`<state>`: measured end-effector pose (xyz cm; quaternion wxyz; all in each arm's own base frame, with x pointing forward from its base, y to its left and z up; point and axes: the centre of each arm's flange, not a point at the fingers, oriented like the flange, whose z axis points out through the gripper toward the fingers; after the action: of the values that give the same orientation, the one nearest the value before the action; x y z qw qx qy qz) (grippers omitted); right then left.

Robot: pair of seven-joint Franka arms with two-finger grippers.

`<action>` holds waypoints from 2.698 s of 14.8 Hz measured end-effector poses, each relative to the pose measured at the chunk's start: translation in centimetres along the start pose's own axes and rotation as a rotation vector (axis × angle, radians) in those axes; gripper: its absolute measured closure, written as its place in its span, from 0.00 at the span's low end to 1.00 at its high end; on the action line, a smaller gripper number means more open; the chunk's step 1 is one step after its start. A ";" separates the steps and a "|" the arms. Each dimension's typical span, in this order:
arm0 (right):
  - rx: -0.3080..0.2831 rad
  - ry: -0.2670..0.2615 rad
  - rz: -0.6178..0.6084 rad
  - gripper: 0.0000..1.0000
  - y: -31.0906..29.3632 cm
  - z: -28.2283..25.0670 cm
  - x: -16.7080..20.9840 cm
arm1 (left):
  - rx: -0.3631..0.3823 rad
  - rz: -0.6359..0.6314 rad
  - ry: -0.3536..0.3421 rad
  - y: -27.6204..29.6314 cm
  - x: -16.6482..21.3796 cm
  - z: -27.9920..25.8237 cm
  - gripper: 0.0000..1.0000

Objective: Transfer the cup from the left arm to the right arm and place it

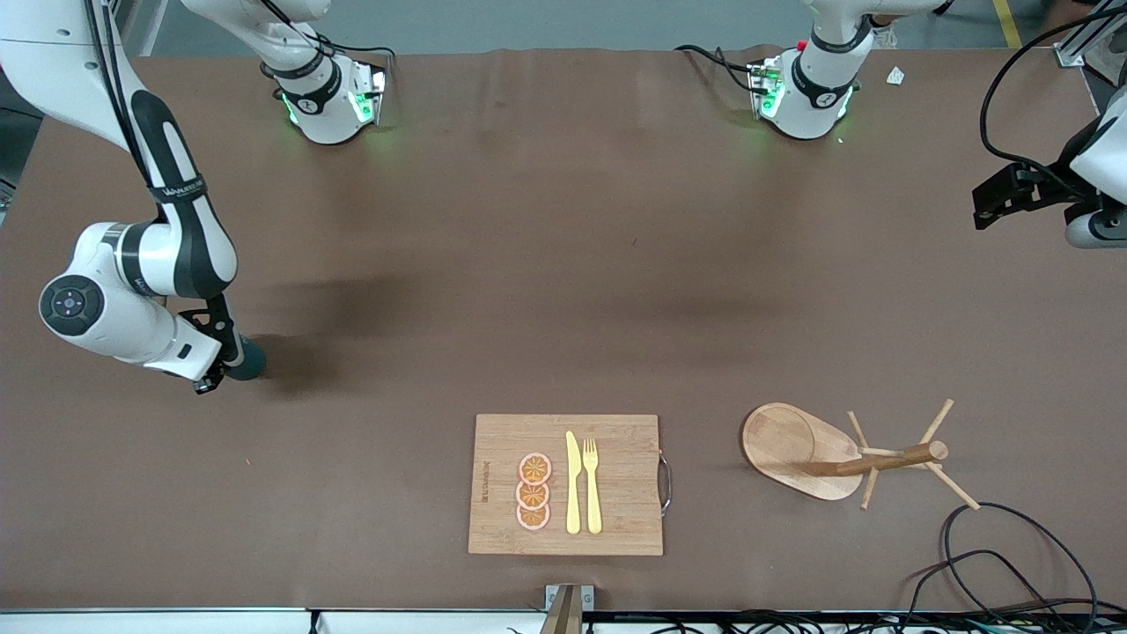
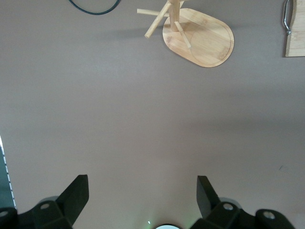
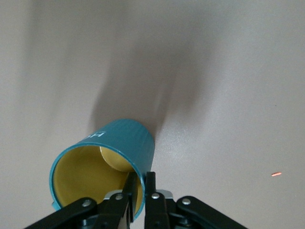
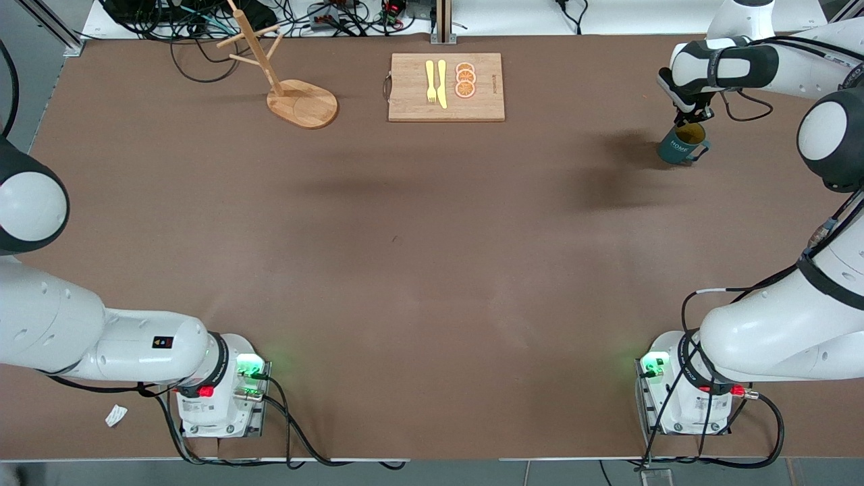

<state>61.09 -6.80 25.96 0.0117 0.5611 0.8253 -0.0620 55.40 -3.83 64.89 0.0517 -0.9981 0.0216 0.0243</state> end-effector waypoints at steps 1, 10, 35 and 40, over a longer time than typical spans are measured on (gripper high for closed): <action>0.001 0.000 0.001 0.76 -0.1 0.1 -0.1 | 0.000 0.000 0.000 0.0 0.0 0.0 0.00; -0.030 0.071 0.035 0.00 -0.3 -0.4 -0.7 | -0.059 0.028 -0.002 1.4 0.0 0.2 0.00; 0.068 0.116 1.500 0.00 -13.2 -32.3 7.5 | -0.087 0.017 0.015 1.6 -1.2 1.0 0.00; 0.061 0.113 1.710 0.00 -14.1 -34.5 9.7 | -0.087 0.017 0.018 1.6 -1.2 0.9 0.00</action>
<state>46.17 1.00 60.59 -0.0019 0.9929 0.1160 -0.0258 54.06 -5.24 63.89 0.0080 -0.9994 0.0293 0.0165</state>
